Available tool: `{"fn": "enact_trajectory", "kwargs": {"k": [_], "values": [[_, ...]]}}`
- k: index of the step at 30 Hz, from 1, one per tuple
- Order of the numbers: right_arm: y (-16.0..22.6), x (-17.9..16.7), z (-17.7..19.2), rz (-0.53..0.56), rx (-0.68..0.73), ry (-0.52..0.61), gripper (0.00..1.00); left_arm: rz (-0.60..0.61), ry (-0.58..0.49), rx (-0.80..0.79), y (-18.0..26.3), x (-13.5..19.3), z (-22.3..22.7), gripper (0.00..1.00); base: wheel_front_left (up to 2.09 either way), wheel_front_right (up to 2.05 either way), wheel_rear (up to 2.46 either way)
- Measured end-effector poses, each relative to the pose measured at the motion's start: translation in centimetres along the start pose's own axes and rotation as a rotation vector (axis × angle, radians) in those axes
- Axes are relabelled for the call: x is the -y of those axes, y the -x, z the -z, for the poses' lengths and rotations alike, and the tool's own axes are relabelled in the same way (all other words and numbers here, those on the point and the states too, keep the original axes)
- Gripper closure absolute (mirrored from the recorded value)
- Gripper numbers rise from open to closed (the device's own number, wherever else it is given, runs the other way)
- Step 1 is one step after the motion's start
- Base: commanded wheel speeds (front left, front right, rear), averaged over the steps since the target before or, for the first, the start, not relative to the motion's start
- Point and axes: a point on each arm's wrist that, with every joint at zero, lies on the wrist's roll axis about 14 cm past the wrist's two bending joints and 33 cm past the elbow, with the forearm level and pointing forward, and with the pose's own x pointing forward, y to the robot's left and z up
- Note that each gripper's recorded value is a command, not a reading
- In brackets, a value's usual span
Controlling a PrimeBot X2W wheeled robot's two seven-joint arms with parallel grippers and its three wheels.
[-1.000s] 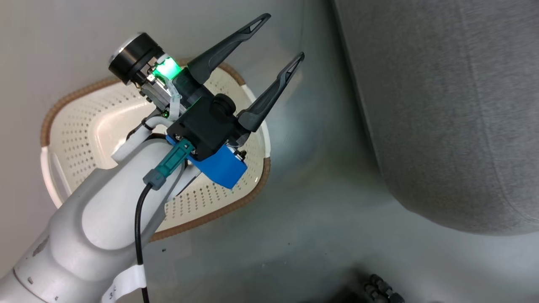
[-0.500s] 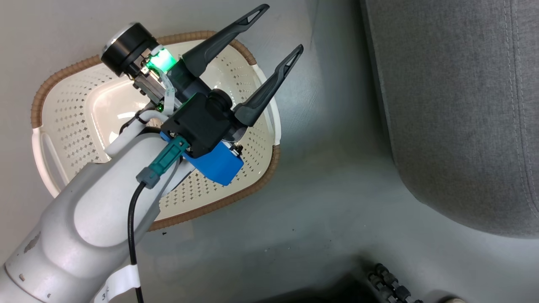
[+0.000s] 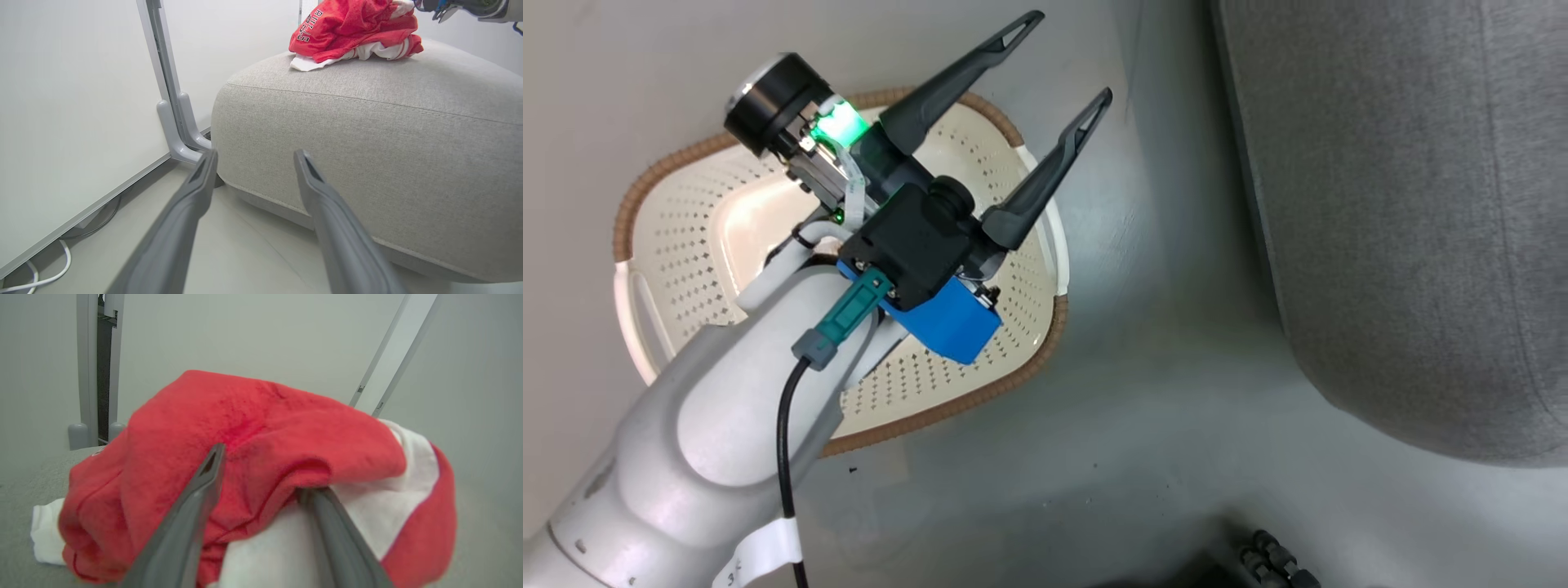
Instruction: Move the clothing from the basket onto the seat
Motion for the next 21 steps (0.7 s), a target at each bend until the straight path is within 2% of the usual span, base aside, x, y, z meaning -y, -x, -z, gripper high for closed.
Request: {"fn": "enact_trajectory", "kwargs": {"k": [10, 16, 21], "values": [[7.0, 2.3, -1.3, 0.007, -0.035, -0.036, 0.0, -0.038, -0.025, 0.06, 0.4, 1.5, -5.9, 0.0, 0.0, 0.0, 0.0], [9.8, 2.1, -5.1, -0.041, 0.036, -0.08, 0.0, -0.118, -0.034, 0.08, 2.0, 1.3, -8.9, 0.0, 0.0, 0.0, 0.0], [11.8, 0.4, -9.0, -0.129, 0.116, -0.123, 0.0, -0.23, -0.04, 0.106, 4.2, 0.5, -11.8, 0.0, 0.0, 0.0, 0.0]]}}
